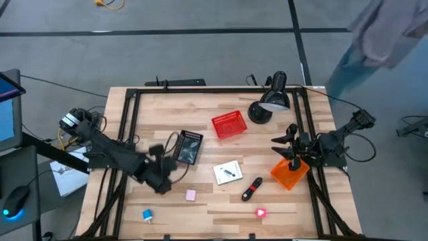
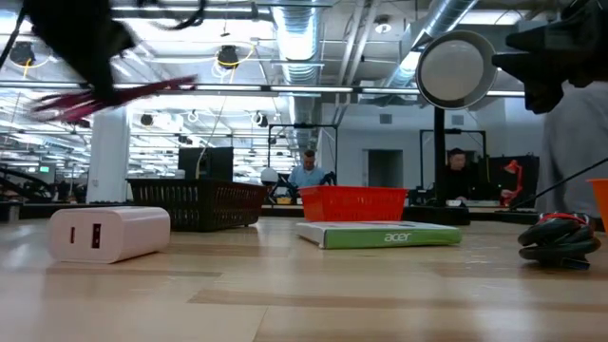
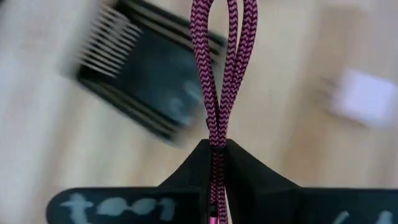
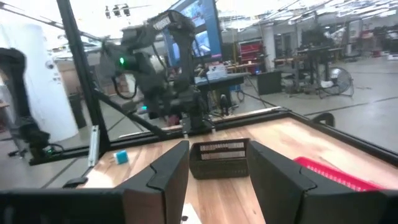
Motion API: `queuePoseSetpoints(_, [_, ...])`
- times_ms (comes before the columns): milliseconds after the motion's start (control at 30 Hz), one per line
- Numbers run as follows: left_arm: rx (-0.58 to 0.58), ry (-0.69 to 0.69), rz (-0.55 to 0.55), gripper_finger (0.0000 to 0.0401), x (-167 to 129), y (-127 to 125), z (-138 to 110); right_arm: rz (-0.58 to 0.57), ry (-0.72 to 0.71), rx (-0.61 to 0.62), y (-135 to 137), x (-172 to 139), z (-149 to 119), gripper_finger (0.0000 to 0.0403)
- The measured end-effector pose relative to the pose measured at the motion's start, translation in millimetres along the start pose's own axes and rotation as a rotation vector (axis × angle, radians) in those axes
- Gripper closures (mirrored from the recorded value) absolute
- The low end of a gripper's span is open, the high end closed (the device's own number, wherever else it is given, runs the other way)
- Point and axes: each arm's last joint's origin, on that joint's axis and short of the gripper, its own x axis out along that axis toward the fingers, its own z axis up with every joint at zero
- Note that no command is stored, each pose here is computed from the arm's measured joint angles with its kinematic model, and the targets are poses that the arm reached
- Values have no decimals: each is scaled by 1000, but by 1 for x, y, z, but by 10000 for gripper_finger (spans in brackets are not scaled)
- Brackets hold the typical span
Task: Pick and place items into bin
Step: Put the pink charger cable into the black bin
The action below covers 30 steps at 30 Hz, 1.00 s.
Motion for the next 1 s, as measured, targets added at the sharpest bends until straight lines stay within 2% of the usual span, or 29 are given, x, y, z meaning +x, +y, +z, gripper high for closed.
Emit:
queuePoseSetpoints(67, [-54,-34,76,396,-1,15,16,-12,-1,1,0,0,0,248])
queuePoseSetpoints(133, [-100,-32,87,396,4,31,33,-22,-1,1,-1,0,0,248])
queuePoseSetpoints(300, [-208,2,-81,394,38,66,61,-26,5,-4,-1,0,-1,248])
queuePoseSetpoints(467, [-284,115,-147,394,71,89,55,-25,-2,118,-1,0,0,248])
queuePoseSetpoints(567, [-399,156,-163,394,83,96,50,-26,1,146,-1,0,0,248])
queuePoseSetpoints(667, [-494,136,-184,393,92,95,52,-28,19,111,-1,0,-2,248])
queuePoseSetpoints(833, [-567,115,-301,393,97,89,60,-29,30,100,-1,0,-4,248])
queuePoseSetpoints(933, [-588,117,-294,393,101,89,62,-29,31,123,-1,0,-4,248])
queuePoseSetpoints(1000, [-590,148,-245,389,107,90,58,-30,32,123,-1,0,-4,248])
